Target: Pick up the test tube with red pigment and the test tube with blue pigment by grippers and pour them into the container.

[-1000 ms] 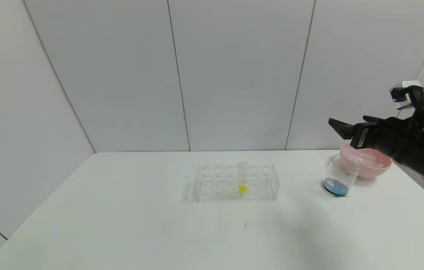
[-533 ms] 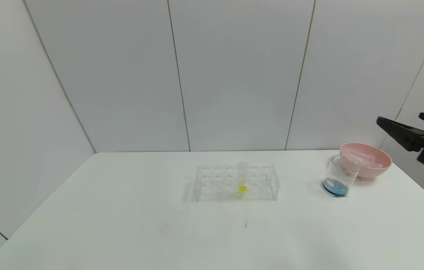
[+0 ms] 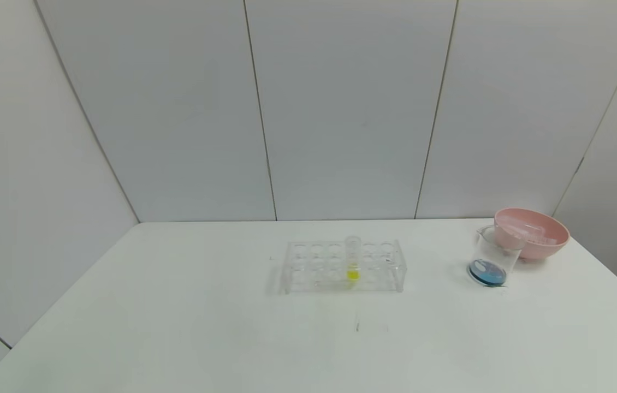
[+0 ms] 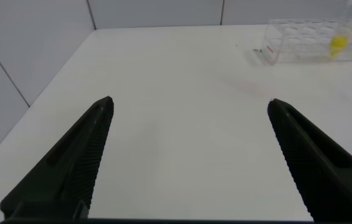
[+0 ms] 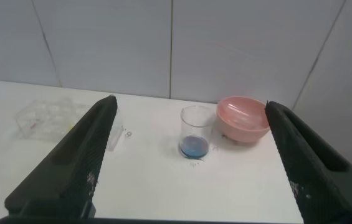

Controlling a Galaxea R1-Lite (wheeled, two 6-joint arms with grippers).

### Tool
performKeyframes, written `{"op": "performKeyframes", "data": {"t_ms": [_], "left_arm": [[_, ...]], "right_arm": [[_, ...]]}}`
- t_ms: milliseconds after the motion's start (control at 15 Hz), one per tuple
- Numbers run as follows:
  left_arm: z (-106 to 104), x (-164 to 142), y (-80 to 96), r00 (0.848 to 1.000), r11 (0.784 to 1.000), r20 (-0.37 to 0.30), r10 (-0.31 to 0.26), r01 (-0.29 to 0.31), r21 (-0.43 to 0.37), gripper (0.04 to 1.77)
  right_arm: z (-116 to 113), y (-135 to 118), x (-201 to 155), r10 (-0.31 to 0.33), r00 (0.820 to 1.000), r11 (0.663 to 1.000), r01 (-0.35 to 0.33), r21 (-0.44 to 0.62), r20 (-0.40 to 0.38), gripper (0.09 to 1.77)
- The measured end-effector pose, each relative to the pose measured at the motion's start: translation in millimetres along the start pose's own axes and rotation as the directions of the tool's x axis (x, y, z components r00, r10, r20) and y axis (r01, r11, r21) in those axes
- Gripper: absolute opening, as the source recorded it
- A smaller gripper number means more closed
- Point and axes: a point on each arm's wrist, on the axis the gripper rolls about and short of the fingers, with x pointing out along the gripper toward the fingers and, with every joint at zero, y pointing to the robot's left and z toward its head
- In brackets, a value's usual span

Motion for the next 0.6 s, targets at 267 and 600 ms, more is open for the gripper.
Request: {"op": "performKeyframes", "data": {"t_ms": [267,600], "left_arm": [[0.0,0.0,0.0,1.000,1.000,0.000,0.000,0.000,0.000,1.76],[0.0,0.0,0.0,1.000,1.000,0.000,0.000,0.000,0.000,1.76]], "right_arm": [[-6.2,-1.1,-52.4,-0.046,0.997,0.999,0.048,-0.023,0.057,1.70],[-16.9,-3.4,-88.2,-0.178,0.970,0.984,0.181,0.001,0.168,1.70]]}}
